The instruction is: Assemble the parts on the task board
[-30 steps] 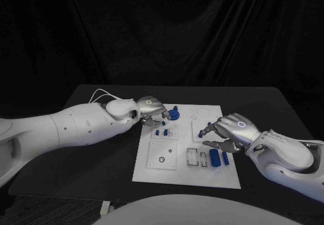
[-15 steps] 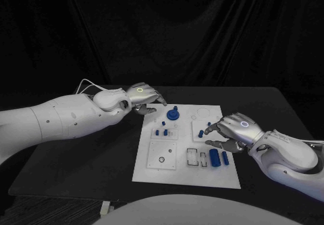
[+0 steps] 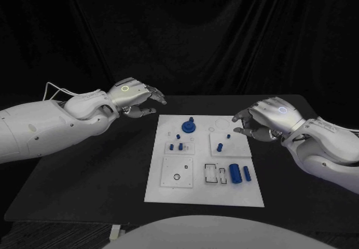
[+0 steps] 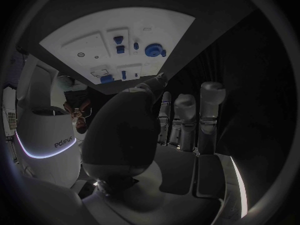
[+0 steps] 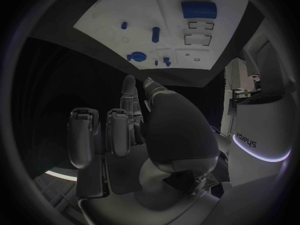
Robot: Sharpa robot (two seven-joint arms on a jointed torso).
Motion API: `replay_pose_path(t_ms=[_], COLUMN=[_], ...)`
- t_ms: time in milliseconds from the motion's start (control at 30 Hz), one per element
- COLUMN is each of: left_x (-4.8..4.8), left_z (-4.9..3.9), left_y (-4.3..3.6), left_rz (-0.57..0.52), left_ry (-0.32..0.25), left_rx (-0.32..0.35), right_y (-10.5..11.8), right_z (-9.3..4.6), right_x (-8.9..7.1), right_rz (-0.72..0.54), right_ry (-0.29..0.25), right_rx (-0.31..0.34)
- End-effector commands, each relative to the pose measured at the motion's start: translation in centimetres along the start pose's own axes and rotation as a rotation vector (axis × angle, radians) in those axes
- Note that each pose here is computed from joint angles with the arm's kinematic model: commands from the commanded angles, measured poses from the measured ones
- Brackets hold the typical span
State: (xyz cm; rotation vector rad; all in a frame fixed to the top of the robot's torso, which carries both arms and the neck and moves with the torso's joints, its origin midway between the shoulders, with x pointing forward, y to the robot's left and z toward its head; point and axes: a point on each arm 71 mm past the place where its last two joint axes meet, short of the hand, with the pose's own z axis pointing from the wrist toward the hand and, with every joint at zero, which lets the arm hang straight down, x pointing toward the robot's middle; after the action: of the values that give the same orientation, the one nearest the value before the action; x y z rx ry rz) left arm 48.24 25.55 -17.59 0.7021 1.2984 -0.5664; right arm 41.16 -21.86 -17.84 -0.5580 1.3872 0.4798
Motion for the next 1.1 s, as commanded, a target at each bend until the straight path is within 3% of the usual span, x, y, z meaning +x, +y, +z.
replay_pose_path(t_ms=[33,167,467,733,1100], left_x=[-0.85,-0.86,-0.87,-0.55,0.02], left_z=[-0.18,-0.55,-1.86,-2.50,-2.56], left_y=[0.41,0.59,-0.50,-0.85,-1.10], left_rz=[-0.092,-0.194,-0.415,-0.501,-0.528], left_ry=[-0.096,-0.140,-0.247,-0.253,-0.240], left_rx=[-0.029,-0.059,-0.089,-0.103,-0.106], right_y=[-1.2,-2.4,-4.5,-4.9,-4.5], right_z=[0.6,1.4,2.4,2.2,1.8], right_x=[-0.2,0.3,2.6,4.7,7.1], right_rz=[0.020,0.012,0.055,0.082,0.100], right_ry=[-0.039,-0.026,-0.007,0.066,0.171], right_rx=[0.041,0.066,0.109,0.115,0.096])
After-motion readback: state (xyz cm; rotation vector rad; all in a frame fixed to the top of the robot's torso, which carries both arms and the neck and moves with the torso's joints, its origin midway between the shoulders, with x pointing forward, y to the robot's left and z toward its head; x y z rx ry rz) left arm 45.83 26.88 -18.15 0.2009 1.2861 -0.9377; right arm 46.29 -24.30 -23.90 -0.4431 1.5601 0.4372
